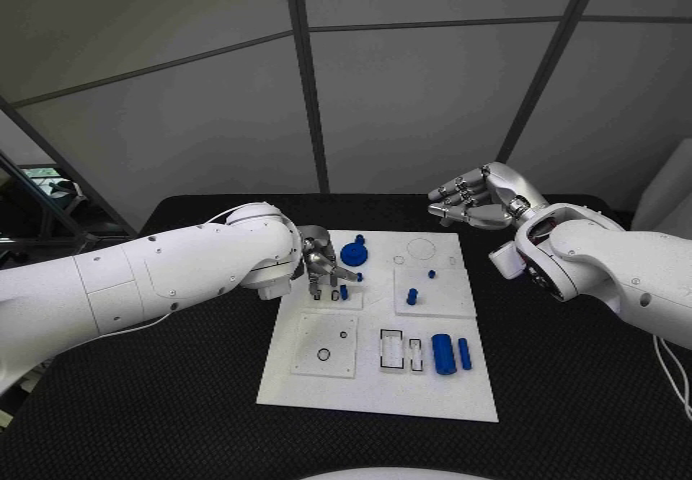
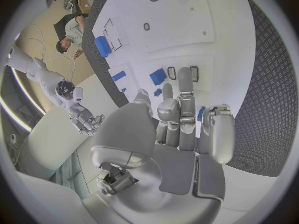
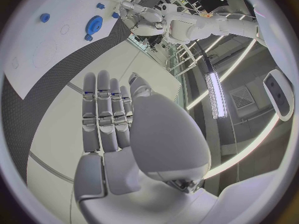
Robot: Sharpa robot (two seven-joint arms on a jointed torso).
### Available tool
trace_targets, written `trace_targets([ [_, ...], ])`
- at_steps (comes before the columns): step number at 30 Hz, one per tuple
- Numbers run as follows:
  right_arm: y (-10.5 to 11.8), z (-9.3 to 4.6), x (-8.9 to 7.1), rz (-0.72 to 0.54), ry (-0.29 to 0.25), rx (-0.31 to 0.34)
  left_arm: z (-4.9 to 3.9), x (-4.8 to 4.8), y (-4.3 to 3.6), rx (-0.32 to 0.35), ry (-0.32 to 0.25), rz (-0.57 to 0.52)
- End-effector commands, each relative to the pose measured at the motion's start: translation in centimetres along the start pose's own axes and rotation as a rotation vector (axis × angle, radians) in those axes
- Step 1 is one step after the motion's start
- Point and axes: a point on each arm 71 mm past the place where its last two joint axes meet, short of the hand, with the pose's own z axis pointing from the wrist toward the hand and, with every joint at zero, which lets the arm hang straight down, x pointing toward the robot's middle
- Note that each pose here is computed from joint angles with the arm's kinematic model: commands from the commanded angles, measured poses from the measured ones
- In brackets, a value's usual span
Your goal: Assemble the parts on the task board
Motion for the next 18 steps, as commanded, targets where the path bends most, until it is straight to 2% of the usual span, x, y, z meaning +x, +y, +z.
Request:
trace_targets([
  [1, 0.17, 0.14, 0.04, -0.008, 0.005, -0.006, 0.05, 0.13, -0.14, -0.010, 0.028, 0.039],
  [18, 0.17, 0.58, 0.46, -0.006, 0.013, -0.002, 0.31, 0.44, -0.71, -0.005, 0.056, 0.056],
])
